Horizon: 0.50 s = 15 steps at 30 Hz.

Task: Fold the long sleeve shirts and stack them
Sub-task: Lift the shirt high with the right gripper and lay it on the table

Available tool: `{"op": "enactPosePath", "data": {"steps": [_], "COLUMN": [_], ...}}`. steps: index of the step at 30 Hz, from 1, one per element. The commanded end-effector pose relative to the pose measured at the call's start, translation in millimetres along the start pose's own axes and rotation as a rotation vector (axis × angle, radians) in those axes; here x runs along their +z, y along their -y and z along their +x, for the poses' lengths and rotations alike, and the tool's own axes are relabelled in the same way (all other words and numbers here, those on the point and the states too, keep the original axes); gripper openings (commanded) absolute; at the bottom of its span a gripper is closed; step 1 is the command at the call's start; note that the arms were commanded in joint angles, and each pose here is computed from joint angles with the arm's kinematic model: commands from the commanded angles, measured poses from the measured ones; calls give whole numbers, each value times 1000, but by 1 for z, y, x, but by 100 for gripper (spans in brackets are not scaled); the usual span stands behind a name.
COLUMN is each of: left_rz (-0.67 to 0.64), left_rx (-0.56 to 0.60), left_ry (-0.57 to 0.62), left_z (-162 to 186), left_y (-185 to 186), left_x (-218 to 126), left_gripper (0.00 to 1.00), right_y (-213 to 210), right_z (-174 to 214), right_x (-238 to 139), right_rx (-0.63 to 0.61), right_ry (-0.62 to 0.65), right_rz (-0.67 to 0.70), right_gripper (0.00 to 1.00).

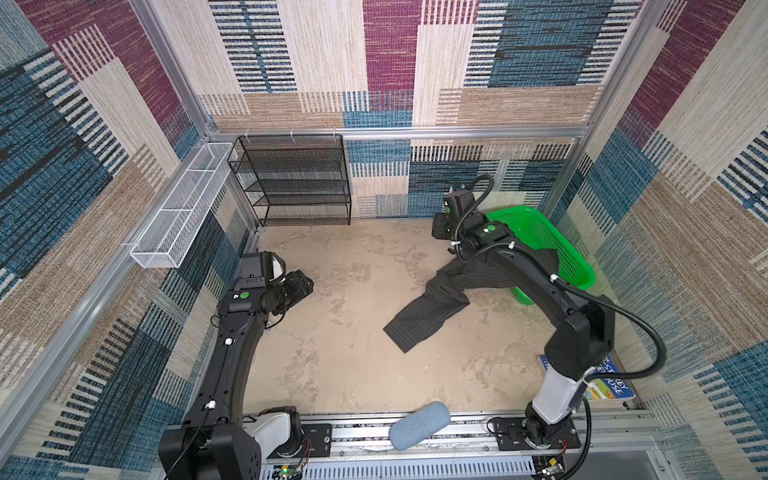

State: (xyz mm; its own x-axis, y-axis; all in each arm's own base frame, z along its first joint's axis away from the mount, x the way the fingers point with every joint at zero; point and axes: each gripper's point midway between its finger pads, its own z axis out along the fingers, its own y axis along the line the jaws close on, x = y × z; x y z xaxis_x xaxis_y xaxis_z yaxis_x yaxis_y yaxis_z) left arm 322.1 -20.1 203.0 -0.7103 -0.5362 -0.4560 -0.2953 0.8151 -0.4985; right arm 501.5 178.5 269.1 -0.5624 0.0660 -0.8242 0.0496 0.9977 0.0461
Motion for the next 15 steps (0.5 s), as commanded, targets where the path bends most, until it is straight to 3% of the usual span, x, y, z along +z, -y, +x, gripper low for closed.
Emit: {"op": "enactPosePath", "data": {"steps": [1,9,15], "left_rz": [6,-14,-15], "left_rx": [33,44,46], "left_ry": [12,-13,-30], "left_z": [-6,-14,-15], "left_y": [2,1,0], "left_x": [3,17,26], "left_gripper": [65,64,64], "right_y": [32,62,83], "right_z": [0,6,12], "right_x": [32,98,103], "right_rx": [-106,-198,-210], "right_ry": [-37,-108,-126], "right_rz": [202,421,502], "right_gripper": [68,69,67]}}
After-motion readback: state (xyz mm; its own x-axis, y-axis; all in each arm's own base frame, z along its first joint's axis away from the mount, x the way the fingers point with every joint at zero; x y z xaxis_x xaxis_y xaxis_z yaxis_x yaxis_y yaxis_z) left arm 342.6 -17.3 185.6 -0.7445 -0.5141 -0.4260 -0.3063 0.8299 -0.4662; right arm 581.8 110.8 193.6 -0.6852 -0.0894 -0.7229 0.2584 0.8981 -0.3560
